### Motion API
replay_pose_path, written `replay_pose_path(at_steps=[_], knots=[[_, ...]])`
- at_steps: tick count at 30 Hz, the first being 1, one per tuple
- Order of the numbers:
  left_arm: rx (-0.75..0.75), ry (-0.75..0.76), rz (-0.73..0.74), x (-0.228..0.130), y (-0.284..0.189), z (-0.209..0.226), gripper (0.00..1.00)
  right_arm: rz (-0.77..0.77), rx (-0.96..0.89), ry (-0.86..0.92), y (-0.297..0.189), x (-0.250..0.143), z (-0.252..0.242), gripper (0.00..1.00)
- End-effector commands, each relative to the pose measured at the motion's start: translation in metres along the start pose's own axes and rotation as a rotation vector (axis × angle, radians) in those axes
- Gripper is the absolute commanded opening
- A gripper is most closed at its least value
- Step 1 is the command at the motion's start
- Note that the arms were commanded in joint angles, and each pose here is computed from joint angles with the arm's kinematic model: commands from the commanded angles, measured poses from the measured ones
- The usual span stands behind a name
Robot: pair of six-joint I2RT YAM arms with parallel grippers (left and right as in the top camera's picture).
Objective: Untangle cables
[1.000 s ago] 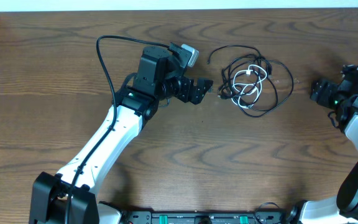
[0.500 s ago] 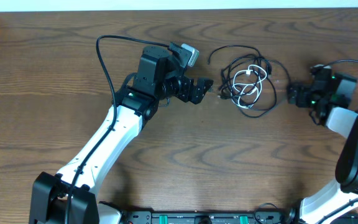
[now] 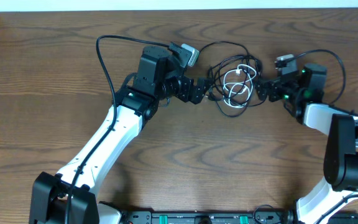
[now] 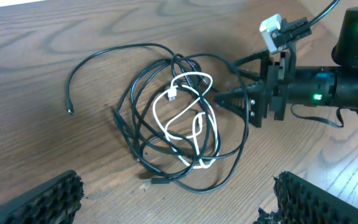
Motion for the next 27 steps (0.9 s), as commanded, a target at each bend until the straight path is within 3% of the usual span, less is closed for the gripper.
replay_pose_path(at_steps=[1, 9, 15, 19, 21, 22, 23, 24, 27], knots=[[-0.016, 0.011, 0.004, -0.001, 0.001, 0.000, 0.97, 0.000, 0.055, -0.058, 0.012, 0.000, 0.016, 0.99], [-0.016, -0.016, 0.004, -0.001, 0.001, 0.000, 0.98, 0.035, 0.067, -0.094, 0.040, -0.018, 0.035, 0.95], [-0.055, -0.031, 0.010, -0.002, 0.001, -0.003, 0.98, -0.027, -0.006, -0.128, 0.048, -0.016, 0.026, 0.99], [-0.064, -0.030, 0.011, -0.002, 0.001, -0.004, 0.98, -0.069, -0.038, -0.192, 0.048, -0.009, 0.023, 0.96], [-0.064, -0.029, 0.010, -0.002, 0.001, -0.004, 0.97, -0.078, -0.021, -0.195, 0.048, -0.008, 0.024, 0.83], [-0.063, -0.029, 0.010, -0.001, 0.001, -0.004, 0.97, -0.080, -0.002, -0.195, 0.048, -0.008, 0.026, 0.63], [-0.064, -0.028, 0.008, -0.001, 0.001, -0.004, 0.98, -0.079, 0.015, -0.193, 0.048, -0.009, 0.027, 0.25], [-0.064, -0.028, 0.008, -0.001, 0.001, -0.004, 0.98, -0.078, 0.027, -0.187, 0.048, -0.009, 0.028, 0.01], [-0.063, -0.028, 0.007, -0.001, 0.001, -0.004, 0.98, -0.067, 0.058, -0.164, 0.048, -0.011, 0.031, 0.01]])
Point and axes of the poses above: each gripper's point midway between its finger pads, its own y axis out along the fingers, its own z axis along the line the jaws close on, x = y × z, the point moved 9 cm from there along -y, back along the fingers, and after that the axes turned 2 degrees about -y, right-handed, at the moved point
